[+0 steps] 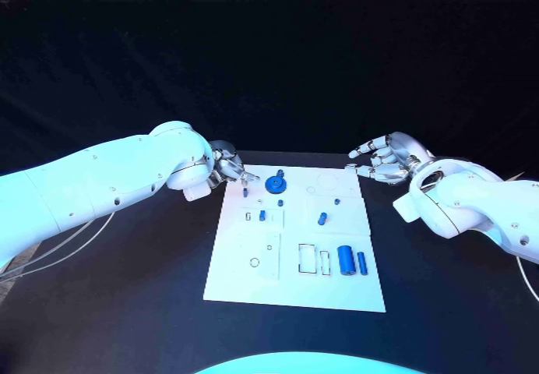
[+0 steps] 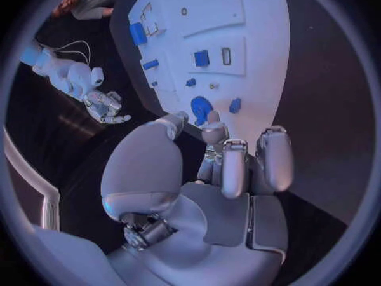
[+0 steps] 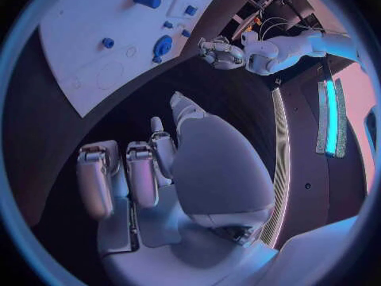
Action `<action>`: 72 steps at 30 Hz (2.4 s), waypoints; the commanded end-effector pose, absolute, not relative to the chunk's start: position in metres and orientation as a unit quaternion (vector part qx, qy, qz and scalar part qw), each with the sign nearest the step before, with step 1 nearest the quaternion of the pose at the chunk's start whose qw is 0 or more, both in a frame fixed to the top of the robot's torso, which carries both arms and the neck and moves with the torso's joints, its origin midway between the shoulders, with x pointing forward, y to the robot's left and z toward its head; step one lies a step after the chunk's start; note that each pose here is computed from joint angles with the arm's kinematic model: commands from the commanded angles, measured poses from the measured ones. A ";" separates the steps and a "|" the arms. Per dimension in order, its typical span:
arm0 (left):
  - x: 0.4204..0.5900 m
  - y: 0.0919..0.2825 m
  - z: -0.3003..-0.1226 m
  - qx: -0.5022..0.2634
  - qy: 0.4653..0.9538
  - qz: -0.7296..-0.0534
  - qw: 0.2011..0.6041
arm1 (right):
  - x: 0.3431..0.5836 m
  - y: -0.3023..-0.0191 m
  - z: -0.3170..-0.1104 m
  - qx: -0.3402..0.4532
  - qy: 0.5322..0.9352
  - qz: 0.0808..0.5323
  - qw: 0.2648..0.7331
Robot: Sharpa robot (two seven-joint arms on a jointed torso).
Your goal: Assemble the parts on the task board
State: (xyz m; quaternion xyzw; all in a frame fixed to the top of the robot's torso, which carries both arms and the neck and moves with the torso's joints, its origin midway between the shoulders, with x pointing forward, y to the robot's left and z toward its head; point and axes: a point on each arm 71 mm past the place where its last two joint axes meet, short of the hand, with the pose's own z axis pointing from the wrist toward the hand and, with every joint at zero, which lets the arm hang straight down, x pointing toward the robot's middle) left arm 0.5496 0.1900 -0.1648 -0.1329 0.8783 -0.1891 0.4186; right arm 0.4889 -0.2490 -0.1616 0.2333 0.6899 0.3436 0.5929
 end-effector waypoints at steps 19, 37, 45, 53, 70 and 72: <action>0.580 0.196 -0.177 -0.097 0.893 -0.128 0.421 | 0.489 -0.246 -0.161 0.226 0.688 0.350 0.594; 0.583 0.195 -0.188 -0.091 0.904 -0.115 0.403 | 0.488 -0.245 -0.161 0.225 0.687 0.352 0.594; 0.583 0.193 -0.192 -0.087 0.907 -0.113 0.395 | 0.488 -0.244 -0.161 0.224 0.687 0.354 0.593; 0.582 0.191 -0.194 -0.087 0.910 -0.117 0.388 | 0.488 -0.243 -0.161 0.223 0.688 0.354 0.593; 0.582 0.190 -0.196 -0.092 0.911 -0.123 0.382 | 0.488 -0.242 -0.161 0.223 0.688 0.355 0.592; 0.582 0.190 -0.196 -0.094 0.911 -0.124 0.382 | 0.488 -0.242 -0.161 0.223 0.688 0.355 0.592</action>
